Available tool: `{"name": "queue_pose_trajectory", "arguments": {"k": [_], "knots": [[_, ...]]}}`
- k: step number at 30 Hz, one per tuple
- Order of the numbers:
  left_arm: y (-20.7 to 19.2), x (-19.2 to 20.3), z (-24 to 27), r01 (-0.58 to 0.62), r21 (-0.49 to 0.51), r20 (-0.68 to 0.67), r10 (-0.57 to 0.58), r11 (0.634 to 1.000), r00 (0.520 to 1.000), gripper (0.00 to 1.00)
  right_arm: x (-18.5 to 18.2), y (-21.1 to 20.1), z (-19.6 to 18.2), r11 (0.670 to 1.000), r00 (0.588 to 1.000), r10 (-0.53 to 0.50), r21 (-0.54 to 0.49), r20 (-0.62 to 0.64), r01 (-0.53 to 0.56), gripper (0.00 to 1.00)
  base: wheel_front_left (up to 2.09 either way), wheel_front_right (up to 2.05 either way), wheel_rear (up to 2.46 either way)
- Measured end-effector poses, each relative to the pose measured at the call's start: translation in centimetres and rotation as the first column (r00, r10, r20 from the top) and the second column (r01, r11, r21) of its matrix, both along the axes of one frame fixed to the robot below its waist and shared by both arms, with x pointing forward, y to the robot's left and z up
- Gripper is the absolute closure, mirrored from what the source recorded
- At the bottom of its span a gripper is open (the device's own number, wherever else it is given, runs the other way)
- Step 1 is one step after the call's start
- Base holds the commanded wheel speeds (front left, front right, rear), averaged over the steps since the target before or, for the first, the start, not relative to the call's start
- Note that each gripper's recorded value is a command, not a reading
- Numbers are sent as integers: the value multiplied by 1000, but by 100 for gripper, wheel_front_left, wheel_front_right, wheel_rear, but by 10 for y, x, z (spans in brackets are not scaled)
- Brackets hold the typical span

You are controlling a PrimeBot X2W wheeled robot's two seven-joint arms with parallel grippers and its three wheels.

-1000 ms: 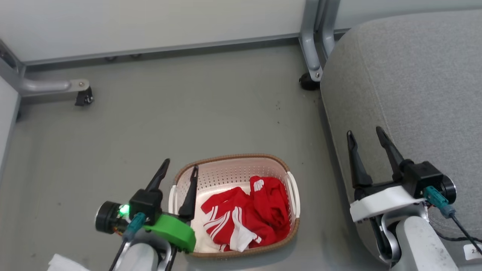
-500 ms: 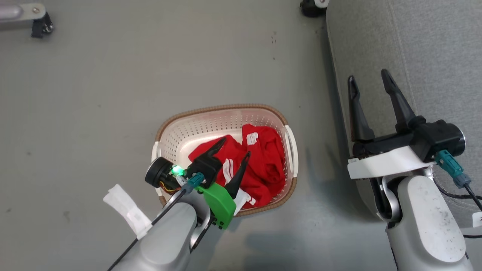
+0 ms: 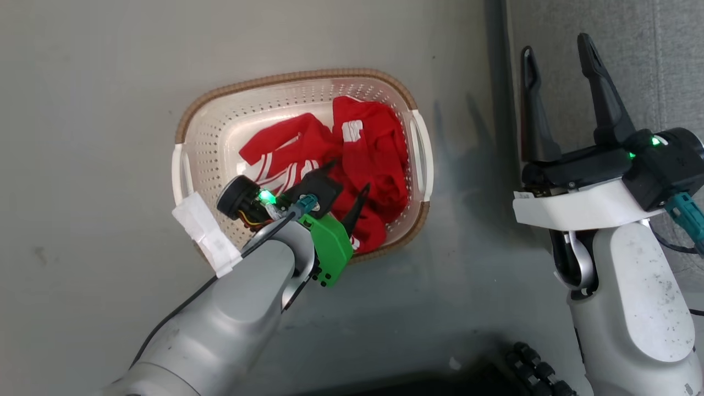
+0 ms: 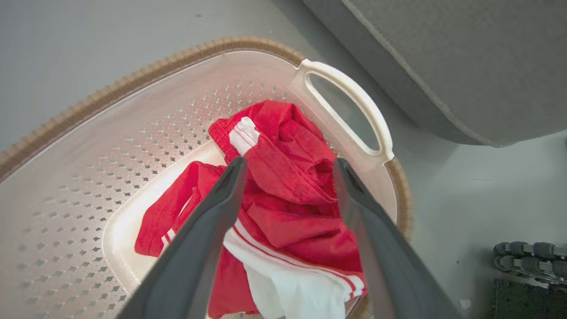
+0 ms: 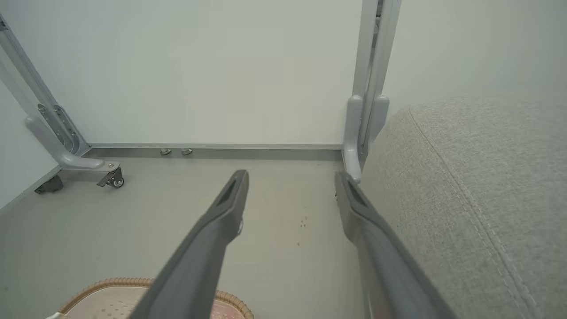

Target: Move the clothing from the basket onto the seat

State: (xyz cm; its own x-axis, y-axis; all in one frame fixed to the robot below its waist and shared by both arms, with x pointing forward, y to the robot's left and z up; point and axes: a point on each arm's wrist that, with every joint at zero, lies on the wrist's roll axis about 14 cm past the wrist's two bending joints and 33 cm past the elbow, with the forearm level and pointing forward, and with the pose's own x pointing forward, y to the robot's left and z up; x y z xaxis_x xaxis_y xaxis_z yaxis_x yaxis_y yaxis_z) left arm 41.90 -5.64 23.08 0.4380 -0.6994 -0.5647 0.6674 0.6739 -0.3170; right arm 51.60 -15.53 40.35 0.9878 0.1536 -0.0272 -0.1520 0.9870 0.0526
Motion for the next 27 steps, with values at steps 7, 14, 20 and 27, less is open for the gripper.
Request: {"name": "queue_pose_trajectory", "arguments": {"k": [7, 14, 20, 27], "knots": [[-2, -14, -54, 28, 42, -135, -22, 999, 991, 0, 3, -3, -41, 1000, 998, -5, 1, -70, 5, 0, 0, 0, 0], [0, -33, -100, 66, 99, -254, -39, 993, 966, 0, -1, -7, -74, 1000, 990, -10, 6, -139, 11, 0, 0, 0, 0], [1, -45, -130, 80, 140, -344, -27, 987, 939, 0, -4, -14, -92, 1000, 983, -21, 3, -181, 22, 0, 0, 0, 0], [-1, -51, -148, 78, 164, -418, -3, 983, 908, 0, -10, -19, -99, 999, 978, -33, 1, -205, 34, 0, 0, 0, 0]]}}
